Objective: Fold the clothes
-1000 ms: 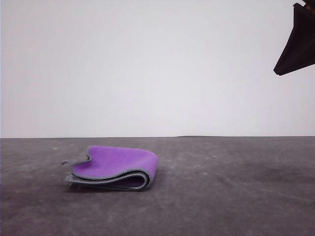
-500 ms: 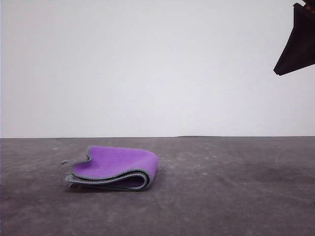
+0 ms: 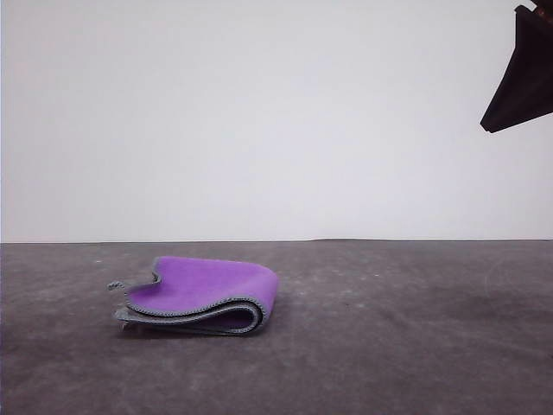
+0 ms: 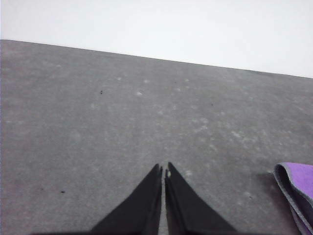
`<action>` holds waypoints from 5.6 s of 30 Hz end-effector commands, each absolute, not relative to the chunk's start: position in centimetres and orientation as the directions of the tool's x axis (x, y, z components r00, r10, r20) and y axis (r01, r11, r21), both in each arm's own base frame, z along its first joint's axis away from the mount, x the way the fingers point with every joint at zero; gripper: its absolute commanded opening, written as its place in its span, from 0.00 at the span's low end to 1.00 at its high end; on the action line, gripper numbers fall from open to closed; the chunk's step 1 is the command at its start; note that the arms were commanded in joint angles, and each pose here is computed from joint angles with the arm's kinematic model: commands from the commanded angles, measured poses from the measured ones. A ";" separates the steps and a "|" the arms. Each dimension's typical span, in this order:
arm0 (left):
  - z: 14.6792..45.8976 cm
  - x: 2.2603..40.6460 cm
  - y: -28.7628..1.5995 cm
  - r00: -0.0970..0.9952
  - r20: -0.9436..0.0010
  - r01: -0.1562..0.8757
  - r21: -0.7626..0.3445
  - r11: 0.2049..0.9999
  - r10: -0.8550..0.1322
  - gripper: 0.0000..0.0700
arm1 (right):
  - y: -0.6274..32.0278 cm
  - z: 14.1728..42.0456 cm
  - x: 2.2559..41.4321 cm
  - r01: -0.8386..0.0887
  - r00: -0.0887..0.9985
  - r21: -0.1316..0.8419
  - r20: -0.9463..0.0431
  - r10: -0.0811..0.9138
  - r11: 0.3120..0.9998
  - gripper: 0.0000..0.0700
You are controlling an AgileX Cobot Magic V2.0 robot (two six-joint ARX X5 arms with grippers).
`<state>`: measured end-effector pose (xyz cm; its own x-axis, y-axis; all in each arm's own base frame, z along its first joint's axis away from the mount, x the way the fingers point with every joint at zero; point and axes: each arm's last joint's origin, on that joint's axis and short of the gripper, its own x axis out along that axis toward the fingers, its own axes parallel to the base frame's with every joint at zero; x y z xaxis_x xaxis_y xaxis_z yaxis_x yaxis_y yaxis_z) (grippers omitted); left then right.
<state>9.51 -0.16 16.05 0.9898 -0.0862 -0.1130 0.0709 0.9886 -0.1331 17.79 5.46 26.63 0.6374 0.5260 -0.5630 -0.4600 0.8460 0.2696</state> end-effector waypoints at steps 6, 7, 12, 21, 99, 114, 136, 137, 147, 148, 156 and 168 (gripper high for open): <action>15.5 9.6 -0.2 0.989 -0.125 0.066 -0.125 0.990 -0.082 0.00 | 5.5 26.9 17.9 -0.485 0.658 0.221 -0.546 0.519 0.847 0.02; 15.4 9.6 -0.2 0.989 -0.125 0.066 -0.125 0.990 -0.082 0.00 | 5.4 27.1 17.7 -0.508 0.670 0.169 -0.538 0.511 0.844 0.02; 15.5 9.6 -0.2 0.989 -0.124 0.066 -0.125 0.990 -0.082 0.00 | 4.5 26.7 16.2 -0.499 0.749 -0.007 -0.507 0.427 0.866 0.02; 15.5 9.6 -0.2 0.989 -0.124 0.066 -0.125 0.990 -0.082 0.00 | 1.6 20.1 12.2 -0.130 0.922 -0.005 -0.369 0.119 0.992 0.02; 15.5 9.6 -0.2 0.989 -0.124 0.066 -0.125 0.990 -0.082 0.00 | 0.1 15.2 9.6 0.015 0.989 0.022 -0.148 -0.012 1.000 0.02; 15.5 9.6 -0.2 0.989 -0.124 0.066 -0.125 0.990 -0.082 0.00 | 0.1 15.2 9.6 0.015 0.989 0.022 -0.148 -0.012 1.000 0.02; 15.5 9.6 -0.2 0.989 -0.124 0.066 -0.125 0.990 -0.082 0.00 | 0.1 15.2 9.6 0.015 0.989 0.022 -0.148 -0.012 1.000 0.02; 15.5 9.6 -0.2 0.989 -0.124 0.066 -0.125 0.990 -0.082 0.00 | 0.1 15.2 9.6 0.015 0.989 0.022 -0.148 -0.012 1.000 0.02; 15.5 9.6 -0.2 0.989 -0.124 0.066 -0.125 0.990 -0.082 0.00 | 0.1 15.2 9.6 0.015 0.989 0.022 -0.148 -0.012 1.000 0.02; 15.5 9.6 -0.2 0.989 -0.124 0.066 -0.125 0.990 -0.082 0.00 | 0.1 15.2 9.6 0.015 0.989 0.022 -0.148 -0.012 1.000 0.02; 15.5 9.6 -0.2 0.989 -0.124 0.066 -0.125 0.990 -0.082 0.00 | 0.1 15.2 9.6 0.015 0.989 0.022 -0.148 -0.012 1.000 0.02; 15.5 9.6 -0.2 0.989 -0.124 0.066 -0.125 0.990 -0.082 0.00 | 0.1 15.2 9.6 0.015 0.989 0.022 -0.148 -0.012 1.000 0.02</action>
